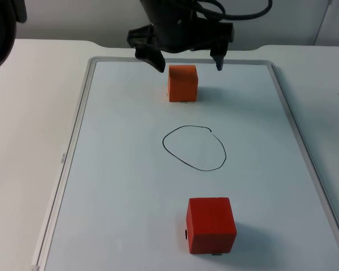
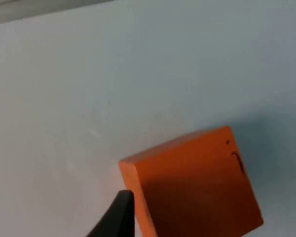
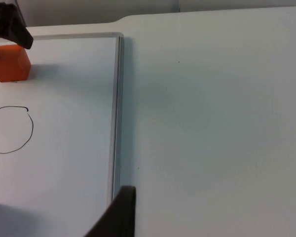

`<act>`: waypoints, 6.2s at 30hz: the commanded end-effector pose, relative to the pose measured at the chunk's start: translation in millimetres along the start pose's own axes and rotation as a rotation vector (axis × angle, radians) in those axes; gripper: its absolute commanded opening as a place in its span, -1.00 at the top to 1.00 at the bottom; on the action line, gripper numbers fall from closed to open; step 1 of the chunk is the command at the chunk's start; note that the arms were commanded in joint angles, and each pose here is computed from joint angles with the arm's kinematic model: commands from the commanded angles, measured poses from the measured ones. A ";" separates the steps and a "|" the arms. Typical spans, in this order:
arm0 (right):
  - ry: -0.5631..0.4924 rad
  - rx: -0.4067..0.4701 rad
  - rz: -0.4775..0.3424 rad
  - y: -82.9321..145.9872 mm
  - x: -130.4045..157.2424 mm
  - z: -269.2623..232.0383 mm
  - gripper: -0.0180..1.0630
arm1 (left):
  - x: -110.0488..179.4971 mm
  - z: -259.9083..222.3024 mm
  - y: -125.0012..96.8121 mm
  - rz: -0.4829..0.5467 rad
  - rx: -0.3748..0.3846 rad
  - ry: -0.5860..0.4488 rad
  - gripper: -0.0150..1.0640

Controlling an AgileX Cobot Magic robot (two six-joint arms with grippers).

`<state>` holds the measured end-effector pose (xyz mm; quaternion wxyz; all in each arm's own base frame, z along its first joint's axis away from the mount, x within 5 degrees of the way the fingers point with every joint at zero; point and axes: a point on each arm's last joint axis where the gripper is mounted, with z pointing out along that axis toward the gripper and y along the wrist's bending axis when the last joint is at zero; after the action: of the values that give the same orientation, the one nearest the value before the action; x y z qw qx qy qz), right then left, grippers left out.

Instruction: Pick up one cube with the left hand and another cube with the right hand. First place the cube in the right hand at the target position, then stack the cube in the left hand on top.

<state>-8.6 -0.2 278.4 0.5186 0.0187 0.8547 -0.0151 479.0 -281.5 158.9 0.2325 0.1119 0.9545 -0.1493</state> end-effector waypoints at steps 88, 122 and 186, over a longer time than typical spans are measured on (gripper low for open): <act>0.004 0.009 0.001 -0.3 -0.6 1.9 -0.96 | 21.2 -366.8 -30.4 0.335 -0.089 -0.274 0.39; -0.049 -0.399 -0.150 35.9 -36.8 5.9 -0.96 | 263.6 -291.2 55.5 0.227 -0.042 -0.071 0.39; 0.729 -0.824 -1.184 240.7 -17.5 246.8 -0.77 | 263.9 -295.0 54.8 0.225 -0.031 -0.091 0.39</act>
<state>230.1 228.0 183.0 0.0654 -0.6213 0.7800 0.0369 145.8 -91.5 268.6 0.2851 0.2103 0.9295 -0.1027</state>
